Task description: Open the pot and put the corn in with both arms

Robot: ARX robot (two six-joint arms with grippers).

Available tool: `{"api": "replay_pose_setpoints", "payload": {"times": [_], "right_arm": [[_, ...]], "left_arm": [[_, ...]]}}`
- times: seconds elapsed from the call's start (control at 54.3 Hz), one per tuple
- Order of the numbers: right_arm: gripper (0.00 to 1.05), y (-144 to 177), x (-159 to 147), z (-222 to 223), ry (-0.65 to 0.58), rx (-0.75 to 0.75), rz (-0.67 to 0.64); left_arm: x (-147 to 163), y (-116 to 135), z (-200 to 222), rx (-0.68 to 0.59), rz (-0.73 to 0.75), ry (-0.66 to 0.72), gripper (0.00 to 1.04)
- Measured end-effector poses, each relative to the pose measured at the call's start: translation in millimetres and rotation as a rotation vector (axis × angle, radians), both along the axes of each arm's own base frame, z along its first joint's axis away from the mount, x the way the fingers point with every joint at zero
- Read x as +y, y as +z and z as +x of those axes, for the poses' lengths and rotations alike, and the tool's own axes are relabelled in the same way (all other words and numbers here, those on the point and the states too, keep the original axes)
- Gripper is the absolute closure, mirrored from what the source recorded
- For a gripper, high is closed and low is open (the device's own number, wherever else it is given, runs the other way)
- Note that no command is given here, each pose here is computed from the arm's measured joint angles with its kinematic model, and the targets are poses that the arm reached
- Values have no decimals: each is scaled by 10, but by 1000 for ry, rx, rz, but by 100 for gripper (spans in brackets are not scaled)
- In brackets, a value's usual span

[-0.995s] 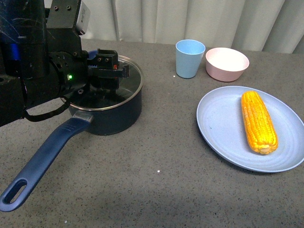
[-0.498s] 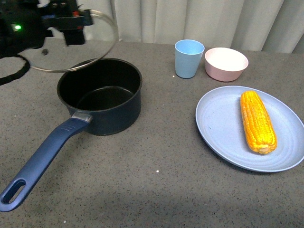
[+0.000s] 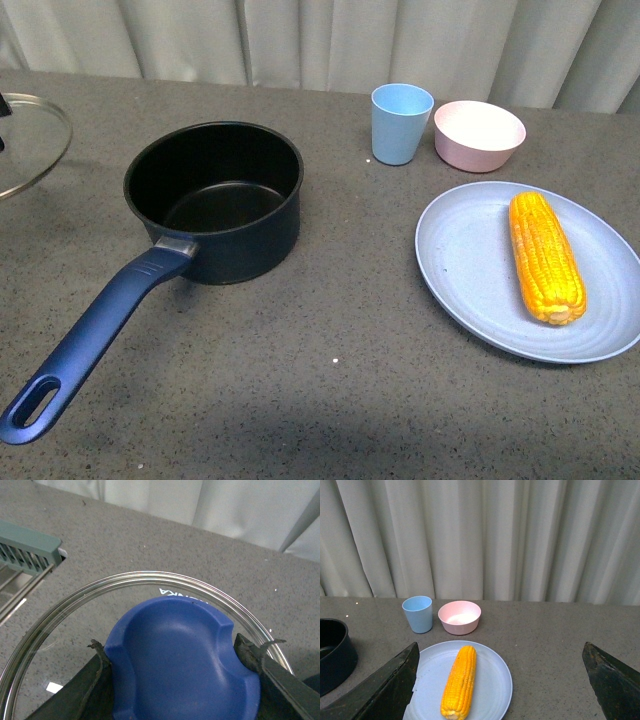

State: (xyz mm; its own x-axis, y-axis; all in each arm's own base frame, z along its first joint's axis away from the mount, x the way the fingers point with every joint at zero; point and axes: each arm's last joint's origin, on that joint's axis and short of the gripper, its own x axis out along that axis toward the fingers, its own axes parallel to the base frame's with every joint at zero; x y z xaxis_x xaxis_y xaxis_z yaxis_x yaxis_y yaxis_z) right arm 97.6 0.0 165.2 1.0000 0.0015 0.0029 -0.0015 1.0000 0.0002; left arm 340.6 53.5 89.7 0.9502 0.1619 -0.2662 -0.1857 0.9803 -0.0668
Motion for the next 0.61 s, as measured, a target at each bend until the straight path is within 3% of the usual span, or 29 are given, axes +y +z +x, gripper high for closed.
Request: {"api": "replay_pose_setpoints", "payload": {"times": [0.608], "right_arm": [[9,0,0,0,0,0,0]], "left_arm": [[79,-499,304,84,-12,-28,47]]}}
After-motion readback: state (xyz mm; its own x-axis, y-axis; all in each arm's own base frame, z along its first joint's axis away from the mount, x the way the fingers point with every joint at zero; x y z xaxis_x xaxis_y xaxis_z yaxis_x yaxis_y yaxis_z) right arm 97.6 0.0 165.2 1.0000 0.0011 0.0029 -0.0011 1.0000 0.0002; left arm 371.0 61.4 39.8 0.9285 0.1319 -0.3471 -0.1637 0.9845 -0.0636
